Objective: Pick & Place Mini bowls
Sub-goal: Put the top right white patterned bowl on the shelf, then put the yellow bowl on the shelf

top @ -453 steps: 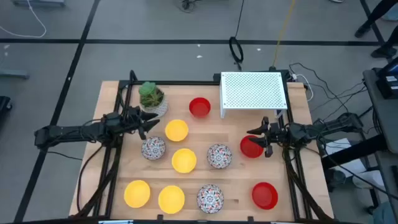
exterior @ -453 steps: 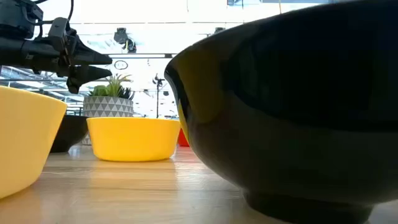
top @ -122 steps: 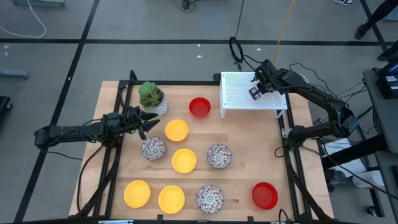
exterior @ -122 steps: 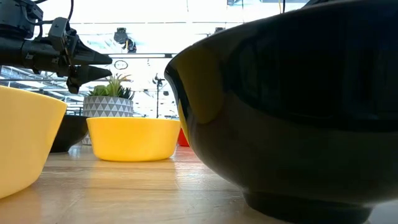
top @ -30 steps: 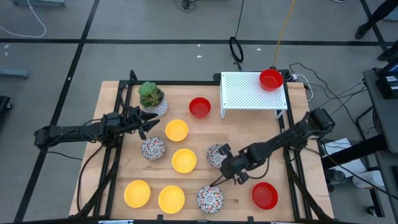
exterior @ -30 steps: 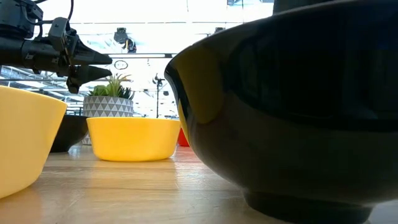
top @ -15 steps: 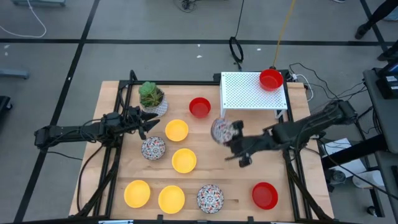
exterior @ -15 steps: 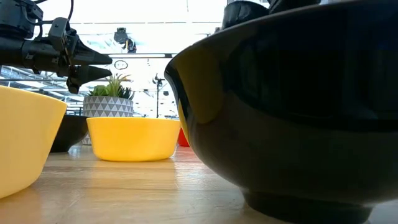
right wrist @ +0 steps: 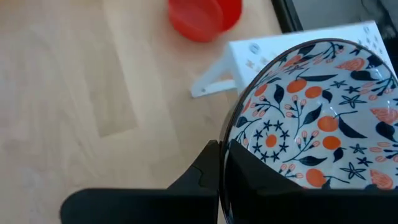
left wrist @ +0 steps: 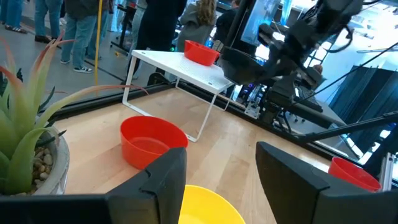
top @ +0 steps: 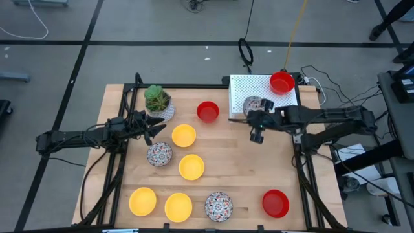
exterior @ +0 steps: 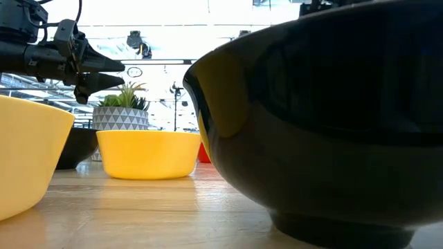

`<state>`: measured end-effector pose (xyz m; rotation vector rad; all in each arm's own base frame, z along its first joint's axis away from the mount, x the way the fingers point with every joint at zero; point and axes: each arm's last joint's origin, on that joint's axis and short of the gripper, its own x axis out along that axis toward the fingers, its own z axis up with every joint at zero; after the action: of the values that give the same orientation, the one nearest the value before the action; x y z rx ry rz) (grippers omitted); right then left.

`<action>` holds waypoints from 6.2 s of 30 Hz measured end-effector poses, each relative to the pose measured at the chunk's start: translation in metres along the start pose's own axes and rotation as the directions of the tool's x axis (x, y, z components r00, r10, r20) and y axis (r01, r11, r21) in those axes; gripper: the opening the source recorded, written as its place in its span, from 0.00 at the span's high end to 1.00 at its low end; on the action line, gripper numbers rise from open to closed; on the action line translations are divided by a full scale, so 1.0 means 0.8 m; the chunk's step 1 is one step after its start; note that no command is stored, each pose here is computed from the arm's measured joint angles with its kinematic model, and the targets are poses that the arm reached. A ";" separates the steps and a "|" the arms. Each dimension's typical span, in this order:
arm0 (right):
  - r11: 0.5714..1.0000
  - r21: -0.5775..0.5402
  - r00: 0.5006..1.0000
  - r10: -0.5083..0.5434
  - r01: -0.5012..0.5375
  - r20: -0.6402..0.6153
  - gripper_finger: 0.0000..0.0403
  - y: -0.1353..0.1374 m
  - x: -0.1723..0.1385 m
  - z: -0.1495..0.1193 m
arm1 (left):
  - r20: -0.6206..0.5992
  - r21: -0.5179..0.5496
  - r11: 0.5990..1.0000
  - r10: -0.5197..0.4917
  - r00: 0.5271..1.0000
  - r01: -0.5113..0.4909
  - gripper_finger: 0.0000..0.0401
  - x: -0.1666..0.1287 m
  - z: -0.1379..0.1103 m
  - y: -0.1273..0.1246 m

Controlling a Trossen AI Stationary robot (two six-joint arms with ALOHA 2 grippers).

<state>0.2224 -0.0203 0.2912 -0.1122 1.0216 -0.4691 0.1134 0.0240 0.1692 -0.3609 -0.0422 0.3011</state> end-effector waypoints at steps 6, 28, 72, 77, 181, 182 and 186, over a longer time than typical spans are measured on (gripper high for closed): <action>0.997 0.064 0.996 -0.047 0.052 -0.073 1.00 -0.023 0.009 -0.005 | 0.000 0.000 1.000 0.000 1.000 0.000 0.51 0.000 0.000 0.000; 0.984 0.135 0.981 -0.094 0.118 -0.168 0.95 -0.054 0.018 -0.015 | -0.001 0.000 1.000 0.000 1.000 0.000 0.51 0.000 0.000 0.000; 0.968 0.248 0.979 -0.085 0.038 0.184 0.53 -0.068 -0.045 -0.012 | 0.000 0.000 1.000 0.000 1.000 0.000 0.51 0.000 0.000 0.000; 0.960 0.239 0.926 0.050 -0.148 0.374 0.55 -0.061 -0.064 0.001 | 0.001 -0.006 1.000 0.000 1.000 0.000 0.51 0.000 0.000 0.000; 0.913 0.010 0.787 0.346 -0.408 0.511 0.58 -0.017 -0.095 0.004 | -0.768 0.498 0.698 0.079 0.636 0.515 0.97 0.329 -0.045 -0.178; 0.913 0.010 0.787 0.346 -0.408 0.511 0.58 -0.016 -0.093 0.003 | -0.771 0.497 0.697 0.080 0.632 0.517 0.96 0.331 -0.046 -0.178; 0.914 0.009 0.796 0.349 -0.406 0.494 0.58 -0.012 -0.083 -0.001 | -0.778 0.488 0.703 0.081 0.624 0.517 0.97 0.340 -0.053 -0.174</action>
<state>0.1902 -0.0001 0.3465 0.0794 0.4962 -0.1141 0.4160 -0.0337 0.1757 0.3015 0.8599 -0.1486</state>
